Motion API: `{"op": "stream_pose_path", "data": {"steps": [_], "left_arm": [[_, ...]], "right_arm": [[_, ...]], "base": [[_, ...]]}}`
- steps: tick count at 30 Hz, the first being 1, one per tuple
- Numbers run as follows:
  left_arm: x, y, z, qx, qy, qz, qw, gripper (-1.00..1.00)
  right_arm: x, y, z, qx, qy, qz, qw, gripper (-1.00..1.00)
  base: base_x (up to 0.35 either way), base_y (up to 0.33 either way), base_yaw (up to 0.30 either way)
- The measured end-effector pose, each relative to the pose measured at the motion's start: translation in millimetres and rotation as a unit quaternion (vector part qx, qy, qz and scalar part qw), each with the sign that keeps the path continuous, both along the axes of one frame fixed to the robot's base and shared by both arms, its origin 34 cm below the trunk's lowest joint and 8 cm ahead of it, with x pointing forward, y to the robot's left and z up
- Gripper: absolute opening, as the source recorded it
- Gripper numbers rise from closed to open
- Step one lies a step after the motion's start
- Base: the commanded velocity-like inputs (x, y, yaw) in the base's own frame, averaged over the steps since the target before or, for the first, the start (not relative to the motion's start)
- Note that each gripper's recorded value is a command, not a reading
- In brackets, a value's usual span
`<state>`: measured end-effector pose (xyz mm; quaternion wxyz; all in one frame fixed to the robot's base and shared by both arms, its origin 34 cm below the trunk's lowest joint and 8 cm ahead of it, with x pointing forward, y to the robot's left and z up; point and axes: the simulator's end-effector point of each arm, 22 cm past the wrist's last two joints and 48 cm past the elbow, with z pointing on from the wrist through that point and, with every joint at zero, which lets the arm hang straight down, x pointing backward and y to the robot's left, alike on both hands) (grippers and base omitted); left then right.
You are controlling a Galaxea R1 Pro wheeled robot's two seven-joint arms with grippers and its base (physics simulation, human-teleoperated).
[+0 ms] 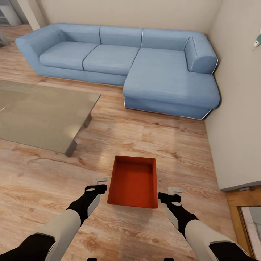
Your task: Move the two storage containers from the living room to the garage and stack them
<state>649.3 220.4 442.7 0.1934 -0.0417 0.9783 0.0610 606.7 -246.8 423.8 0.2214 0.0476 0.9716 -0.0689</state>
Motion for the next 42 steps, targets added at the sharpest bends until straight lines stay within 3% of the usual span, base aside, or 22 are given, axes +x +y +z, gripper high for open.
{"op": "stream_pose_path", "data": {"steps": [15,16,20,26,42], "left_arm": [[0,-1,-23,0.000,0.001,-0.003,1.0000,1.00],[14,-5,-17,-0.001,-0.016,-0.010,0.9998,1.00],[21,-7,-20,0.005,-0.025,-0.025,0.9993,1.00],[28,-17,-25,0.030,-0.037,-0.083,0.9954,1.00],[24,-21,-55,0.032,-0.036,-0.091,0.9946,1.00]], "right_arm": [[-1,0,-24,0.000,-0.001,0.001,1.0000,1.00],[-1,1,-25,0.000,-0.001,0.003,1.0000,1.00],[-1,2,-32,-0.001,-0.001,0.006,1.0000,1.00],[-2,3,-43,0.001,-0.001,0.010,0.9999,1.00],[-3,7,-72,0.002,-0.003,0.014,0.9999,1.00]], "base": [[0.000,0.000,0.000],[0.000,0.000,0.000],[0.000,0.000,0.000],[0.000,0.000,0.000],[0.000,0.000,0.000]]}}
